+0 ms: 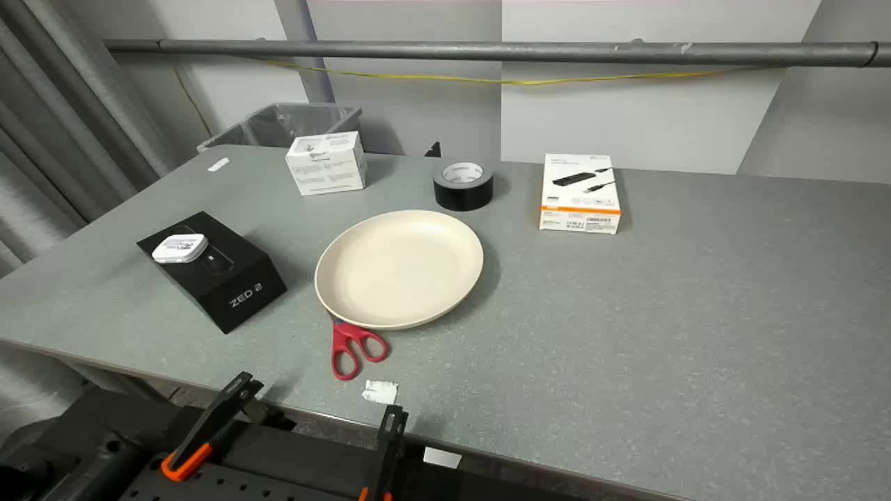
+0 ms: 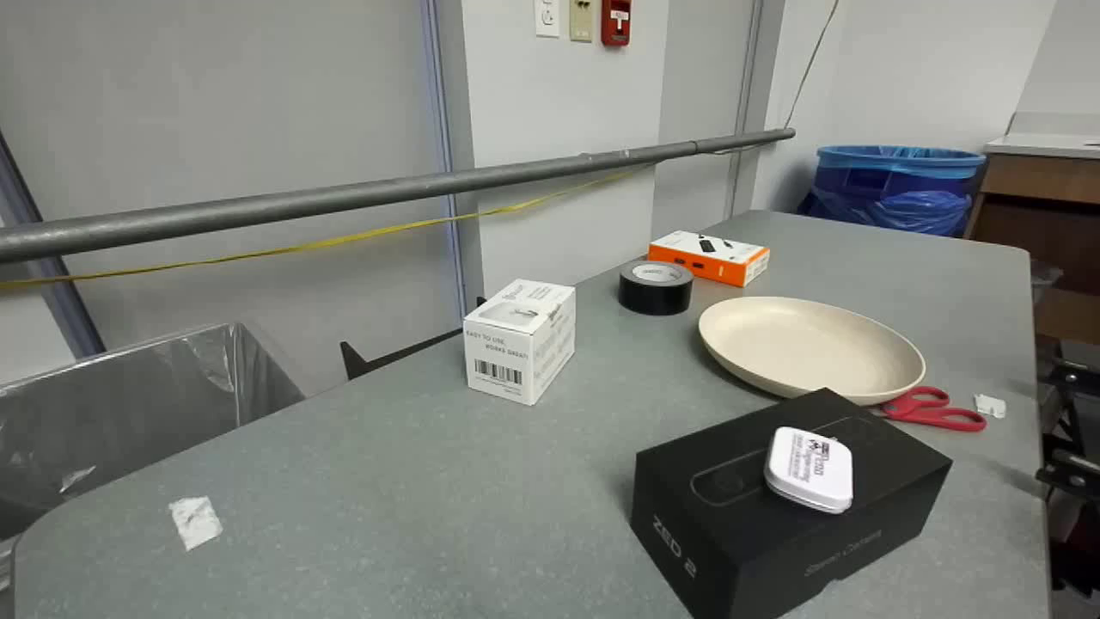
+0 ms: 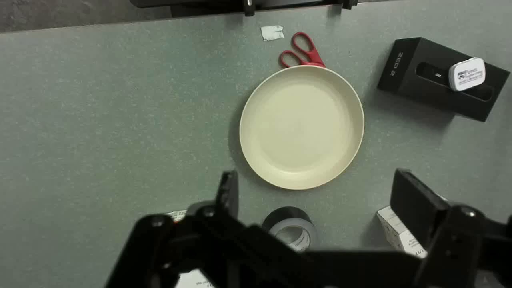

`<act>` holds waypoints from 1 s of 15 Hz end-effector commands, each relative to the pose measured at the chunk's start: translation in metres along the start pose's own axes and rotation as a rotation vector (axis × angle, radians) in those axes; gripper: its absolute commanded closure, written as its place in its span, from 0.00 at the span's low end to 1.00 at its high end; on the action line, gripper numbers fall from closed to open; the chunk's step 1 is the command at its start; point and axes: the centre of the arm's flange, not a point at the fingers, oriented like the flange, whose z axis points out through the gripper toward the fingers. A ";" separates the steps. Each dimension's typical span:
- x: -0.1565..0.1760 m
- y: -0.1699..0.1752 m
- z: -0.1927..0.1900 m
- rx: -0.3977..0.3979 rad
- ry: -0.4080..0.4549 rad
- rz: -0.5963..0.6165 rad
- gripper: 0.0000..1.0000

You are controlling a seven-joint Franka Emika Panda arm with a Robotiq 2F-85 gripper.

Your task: Place the black tape on the white plate

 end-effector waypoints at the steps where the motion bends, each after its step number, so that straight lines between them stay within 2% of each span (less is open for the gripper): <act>1: 0.000 0.000 0.000 0.000 -0.001 0.000 0.00; 10: -0.001 0.000 0.000 0.002 0.015 0.006 0.00; 14: 0.039 -0.016 0.026 0.012 -0.005 0.002 0.00; 15: 0.053 -0.021 0.037 0.004 0.015 0.003 0.00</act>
